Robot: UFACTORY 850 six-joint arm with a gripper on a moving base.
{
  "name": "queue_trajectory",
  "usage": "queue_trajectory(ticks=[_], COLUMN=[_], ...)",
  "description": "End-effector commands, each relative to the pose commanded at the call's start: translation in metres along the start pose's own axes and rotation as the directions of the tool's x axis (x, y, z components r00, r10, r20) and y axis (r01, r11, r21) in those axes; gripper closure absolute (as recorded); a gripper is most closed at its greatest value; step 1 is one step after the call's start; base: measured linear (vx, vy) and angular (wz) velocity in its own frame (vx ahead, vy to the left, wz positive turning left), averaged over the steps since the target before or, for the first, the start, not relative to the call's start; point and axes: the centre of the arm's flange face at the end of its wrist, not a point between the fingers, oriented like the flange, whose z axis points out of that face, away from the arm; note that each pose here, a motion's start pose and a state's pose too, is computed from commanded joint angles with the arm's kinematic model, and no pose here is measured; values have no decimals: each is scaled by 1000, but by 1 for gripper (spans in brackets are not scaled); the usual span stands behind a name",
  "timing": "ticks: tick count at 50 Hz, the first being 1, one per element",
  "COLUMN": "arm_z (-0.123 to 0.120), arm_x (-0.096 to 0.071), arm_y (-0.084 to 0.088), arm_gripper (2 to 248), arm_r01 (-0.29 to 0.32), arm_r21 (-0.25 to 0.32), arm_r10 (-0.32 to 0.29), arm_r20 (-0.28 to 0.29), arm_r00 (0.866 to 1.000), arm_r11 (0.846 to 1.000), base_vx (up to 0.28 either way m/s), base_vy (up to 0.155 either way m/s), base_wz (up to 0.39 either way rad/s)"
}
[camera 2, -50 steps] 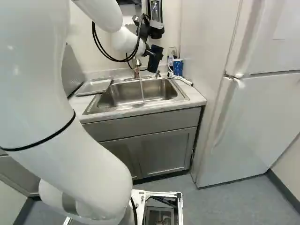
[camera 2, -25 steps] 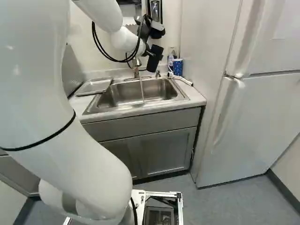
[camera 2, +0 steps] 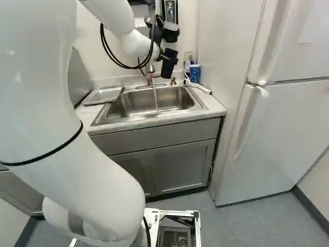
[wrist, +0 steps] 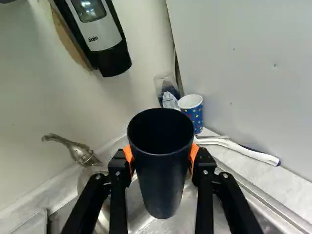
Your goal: Rinse the cup and place it in the tray
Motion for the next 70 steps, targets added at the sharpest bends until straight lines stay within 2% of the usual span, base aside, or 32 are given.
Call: queue_trajectory(ticks=[13, 38, 53, 70], arm_z=[-2, 4, -5, -10], arm_x=[2, -21, -37, -55], arm_y=[9, 15, 29, 37], arm_gripper=[125, 125, 125, 125], arm_r01=[61, 195, 203, 209], arm_r21=[3, 31, 16, 5], arm_r10=[-61, -196, -204, -209], arm_r20=[-9, 21, 50, 66], arm_r00=[998, 980, 978, 976], arm_r11=[998, 980, 979, 978], base_vx=[0, 0, 0, 0], base_vy=[0, 0, 0, 0], base_wz=[0, 0, 0, 0])
